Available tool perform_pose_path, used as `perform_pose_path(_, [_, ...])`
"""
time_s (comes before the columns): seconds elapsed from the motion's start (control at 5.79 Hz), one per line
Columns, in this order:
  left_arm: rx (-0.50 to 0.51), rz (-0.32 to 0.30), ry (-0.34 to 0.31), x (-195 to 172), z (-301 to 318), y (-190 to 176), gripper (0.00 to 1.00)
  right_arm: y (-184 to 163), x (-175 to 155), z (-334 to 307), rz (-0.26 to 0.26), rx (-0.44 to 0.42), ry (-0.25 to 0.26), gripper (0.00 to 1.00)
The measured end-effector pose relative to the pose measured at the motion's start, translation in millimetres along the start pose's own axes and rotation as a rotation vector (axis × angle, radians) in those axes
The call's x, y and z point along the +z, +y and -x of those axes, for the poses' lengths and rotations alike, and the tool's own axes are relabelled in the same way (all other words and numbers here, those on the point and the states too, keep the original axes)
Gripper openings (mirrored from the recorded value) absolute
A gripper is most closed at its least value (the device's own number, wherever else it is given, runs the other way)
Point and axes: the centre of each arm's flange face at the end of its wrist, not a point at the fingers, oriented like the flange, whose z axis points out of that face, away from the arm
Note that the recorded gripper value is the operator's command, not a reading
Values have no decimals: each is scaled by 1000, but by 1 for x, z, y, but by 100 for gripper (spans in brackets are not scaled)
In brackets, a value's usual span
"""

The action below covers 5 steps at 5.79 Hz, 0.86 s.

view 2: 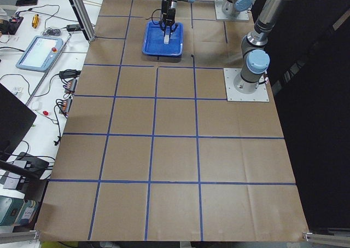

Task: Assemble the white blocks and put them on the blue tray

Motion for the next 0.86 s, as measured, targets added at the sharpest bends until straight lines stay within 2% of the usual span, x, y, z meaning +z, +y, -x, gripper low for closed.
perform_pose_path(0.17, [0,0,0,0,0,0,99,0,0,0,0,1,-1,34])
perform_pose_path(0.35, [-1,-1,0,-1,0,0,99,0,1,0,1,2,-2,47])
perform_pose_path(0.52, [-1,-3,0,-1,0,0,99,0,1,0,1,8,-3,47])
perform_pose_path(0.69, [1,-4,0,-2,0,0,99,0,1,0,1,16,-3,68])
perform_pose_path(0.86, [3,-4,0,-2,0,0,99,0,1,0,1,20,-3,100])
